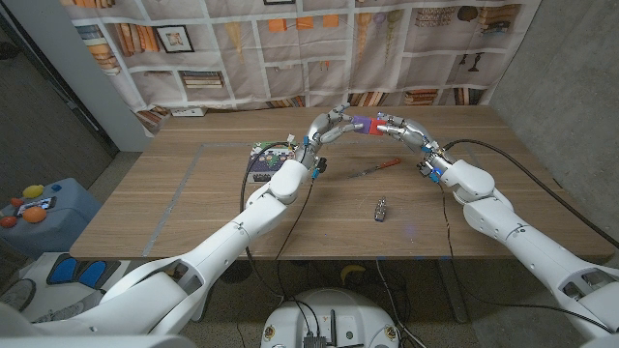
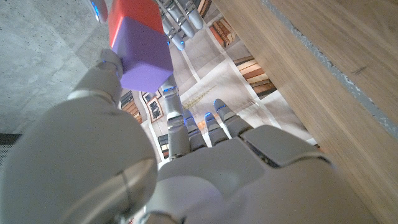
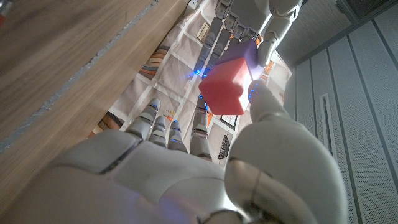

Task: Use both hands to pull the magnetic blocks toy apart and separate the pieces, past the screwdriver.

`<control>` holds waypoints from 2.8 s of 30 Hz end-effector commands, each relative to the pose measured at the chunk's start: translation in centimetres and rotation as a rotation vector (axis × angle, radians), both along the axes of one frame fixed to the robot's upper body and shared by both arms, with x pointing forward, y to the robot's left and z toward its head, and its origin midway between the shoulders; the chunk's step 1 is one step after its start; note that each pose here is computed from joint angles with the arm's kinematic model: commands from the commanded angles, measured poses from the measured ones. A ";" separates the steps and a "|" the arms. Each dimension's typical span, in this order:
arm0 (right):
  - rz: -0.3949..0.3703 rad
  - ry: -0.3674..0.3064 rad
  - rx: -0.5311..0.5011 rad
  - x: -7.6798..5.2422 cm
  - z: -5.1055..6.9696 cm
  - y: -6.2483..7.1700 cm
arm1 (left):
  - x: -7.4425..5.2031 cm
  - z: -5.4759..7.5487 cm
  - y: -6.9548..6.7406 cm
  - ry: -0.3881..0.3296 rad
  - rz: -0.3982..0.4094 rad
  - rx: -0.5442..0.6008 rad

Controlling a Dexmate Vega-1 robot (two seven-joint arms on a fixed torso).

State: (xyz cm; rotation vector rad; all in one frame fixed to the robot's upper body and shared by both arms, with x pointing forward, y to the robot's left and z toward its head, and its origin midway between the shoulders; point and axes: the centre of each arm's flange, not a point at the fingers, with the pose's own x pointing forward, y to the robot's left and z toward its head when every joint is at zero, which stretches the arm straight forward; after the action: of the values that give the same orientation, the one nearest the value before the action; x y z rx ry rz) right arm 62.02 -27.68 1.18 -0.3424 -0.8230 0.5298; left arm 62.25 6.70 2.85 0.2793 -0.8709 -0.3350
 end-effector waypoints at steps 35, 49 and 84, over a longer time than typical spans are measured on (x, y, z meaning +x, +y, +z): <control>-0.035 -0.004 0.048 0.1 0.3 -0.2 | 0.8 0.1 -1.0 0.014 -0.016 0.005; -0.059 0.013 0.056 0.4 0.3 -0.3 | 0.9 -0.1 -0.7 0.020 -0.011 -0.012; -0.086 0.023 0.073 0.8 0.6 -1.3 | 1.0 0.3 0.2 0.021 0.007 -0.014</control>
State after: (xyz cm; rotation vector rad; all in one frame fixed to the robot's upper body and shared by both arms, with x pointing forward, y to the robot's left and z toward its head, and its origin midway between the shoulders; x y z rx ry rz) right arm 62.56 -28.47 1.61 -0.2993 -0.8080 0.4307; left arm 63.44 6.35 2.75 0.2573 -0.8511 -0.3365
